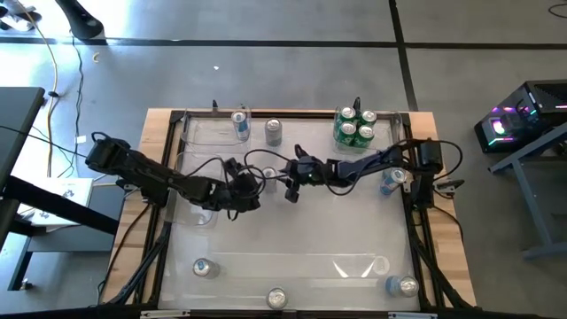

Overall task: Sort soda cans
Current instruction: Put the top left blue soda can into the top left transparent bin

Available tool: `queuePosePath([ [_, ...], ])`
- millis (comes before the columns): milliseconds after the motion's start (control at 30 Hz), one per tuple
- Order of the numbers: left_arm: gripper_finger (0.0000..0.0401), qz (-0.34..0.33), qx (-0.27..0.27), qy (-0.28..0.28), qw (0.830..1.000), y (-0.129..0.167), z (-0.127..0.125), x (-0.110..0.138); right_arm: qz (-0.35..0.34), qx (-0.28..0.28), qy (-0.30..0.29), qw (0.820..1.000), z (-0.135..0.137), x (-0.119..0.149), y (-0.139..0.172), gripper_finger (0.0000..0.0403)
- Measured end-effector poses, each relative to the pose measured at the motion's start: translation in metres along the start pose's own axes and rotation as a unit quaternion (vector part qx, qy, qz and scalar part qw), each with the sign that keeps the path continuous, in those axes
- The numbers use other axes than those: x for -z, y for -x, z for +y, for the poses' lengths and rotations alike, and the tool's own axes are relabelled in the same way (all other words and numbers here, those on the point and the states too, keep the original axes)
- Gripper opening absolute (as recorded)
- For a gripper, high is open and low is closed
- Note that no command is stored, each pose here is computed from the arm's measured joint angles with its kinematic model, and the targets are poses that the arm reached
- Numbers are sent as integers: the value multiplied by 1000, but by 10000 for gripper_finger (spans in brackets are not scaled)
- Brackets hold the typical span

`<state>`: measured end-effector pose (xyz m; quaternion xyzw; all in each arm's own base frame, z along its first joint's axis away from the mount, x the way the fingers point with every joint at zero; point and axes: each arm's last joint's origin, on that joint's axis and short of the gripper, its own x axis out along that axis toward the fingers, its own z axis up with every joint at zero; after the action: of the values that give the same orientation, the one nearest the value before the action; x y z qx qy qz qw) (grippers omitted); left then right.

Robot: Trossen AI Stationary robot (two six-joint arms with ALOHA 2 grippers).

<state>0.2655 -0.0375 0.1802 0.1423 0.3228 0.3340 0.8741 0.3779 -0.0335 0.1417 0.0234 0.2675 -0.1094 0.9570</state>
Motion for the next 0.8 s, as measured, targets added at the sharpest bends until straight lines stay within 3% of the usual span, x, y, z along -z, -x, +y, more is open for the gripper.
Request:
queuePosePath([
  [200,310,20,-10,11,1000,12,16,2,51,-12,1,999,3,4,9,133],
  [400,310,2,-1,36,999,26,29,-4,112,33,22,993,14,4,33,133],
  [500,310,-30,43,70,996,30,28,-14,142,87,36,985,20,2,52,133],
  [667,310,-83,150,131,976,23,25,-33,179,170,60,967,31,4,83,133],
  [800,310,-89,172,162,968,7,22,-37,194,229,64,952,37,7,109,133],
])
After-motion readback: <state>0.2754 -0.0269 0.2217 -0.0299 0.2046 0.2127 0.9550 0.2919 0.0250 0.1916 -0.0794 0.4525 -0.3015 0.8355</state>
